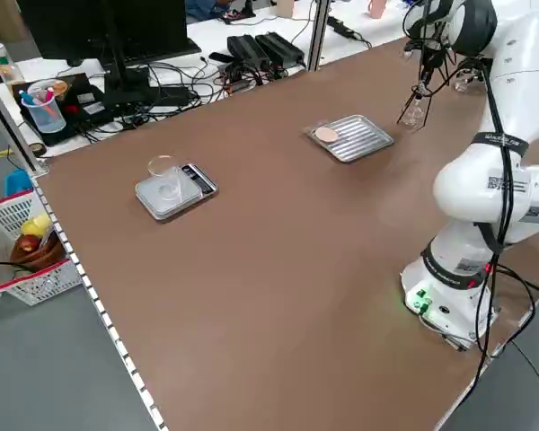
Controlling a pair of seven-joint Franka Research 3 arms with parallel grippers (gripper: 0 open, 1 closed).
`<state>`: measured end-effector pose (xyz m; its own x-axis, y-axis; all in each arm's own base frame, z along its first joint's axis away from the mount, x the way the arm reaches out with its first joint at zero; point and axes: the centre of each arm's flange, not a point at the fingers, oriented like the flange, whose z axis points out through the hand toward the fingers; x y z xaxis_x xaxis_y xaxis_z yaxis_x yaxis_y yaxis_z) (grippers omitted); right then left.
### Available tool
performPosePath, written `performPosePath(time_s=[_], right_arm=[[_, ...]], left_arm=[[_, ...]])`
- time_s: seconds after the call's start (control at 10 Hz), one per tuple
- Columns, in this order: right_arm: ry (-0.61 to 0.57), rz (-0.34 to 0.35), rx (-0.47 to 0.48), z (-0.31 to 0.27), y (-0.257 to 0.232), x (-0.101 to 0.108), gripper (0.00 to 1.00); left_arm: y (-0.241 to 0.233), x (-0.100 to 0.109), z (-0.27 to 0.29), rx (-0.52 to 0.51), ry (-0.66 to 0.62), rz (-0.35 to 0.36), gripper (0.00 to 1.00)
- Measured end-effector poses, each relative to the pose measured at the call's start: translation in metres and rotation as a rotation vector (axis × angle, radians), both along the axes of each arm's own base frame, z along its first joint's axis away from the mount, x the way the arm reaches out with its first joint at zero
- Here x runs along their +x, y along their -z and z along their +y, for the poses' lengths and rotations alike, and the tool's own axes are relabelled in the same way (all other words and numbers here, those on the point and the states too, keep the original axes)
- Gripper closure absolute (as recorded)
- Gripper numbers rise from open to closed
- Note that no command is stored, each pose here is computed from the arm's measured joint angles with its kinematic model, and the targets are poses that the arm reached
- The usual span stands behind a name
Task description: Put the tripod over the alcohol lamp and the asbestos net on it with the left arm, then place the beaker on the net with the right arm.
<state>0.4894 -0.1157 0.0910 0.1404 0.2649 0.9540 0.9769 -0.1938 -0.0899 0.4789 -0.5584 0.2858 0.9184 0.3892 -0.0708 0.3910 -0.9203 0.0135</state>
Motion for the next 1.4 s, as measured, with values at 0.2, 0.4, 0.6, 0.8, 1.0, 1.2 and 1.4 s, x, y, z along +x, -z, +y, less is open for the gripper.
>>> performPosePath(time_s=[0.2, 0.4, 0.6, 0.8, 1.0, 1.2, 1.4], right_arm=[[0.0, 0.0, 0.0, 0.0, 0.0, 0.0, 0.41], [0.0, 0.0, 0.0, 0.0, 0.0, 0.0, 0.41], [0.0, 0.0, 0.0, 0.0, -0.0001, 0.0, 0.41], [0.0, 0.0, 0.0, -0.0001, -0.0001, 0.0, 0.41], [0.0, 0.0, 0.0, -0.0001, -0.0001, 0.0001, 0.41], [-0.001, 0.0, 0.0, 0.0, -0.0002, 0.0001, 0.41], [-0.001, -0.001, 0.0, 0.0002, -0.0003, 0.0002, 0.41]], left_arm=[[0.0045, -0.0002, 0.0002, 0.004, 0.0, 0.005, 0.88], [0.0038, 0.0003, 0.0002, 0.003, -0.001, 0.003, 0.92], [0.0028, 0.0021, 0.0012, 0.001, -0.003, 0.002, 0.92], [0.0026, 0.0027, 0.0015, 0.001, -0.004, 0.002, 0.92], [0.0016, 0.0038, 0.0017, -0.001, -0.006, -0.001, 0.92], [0.0004, 0.0045, 0.0012, -0.006, -0.007, -0.004, 0.92], [-0.0016, 0.0058, -0.0004, -0.019, -0.009, -0.016, 0.92]])
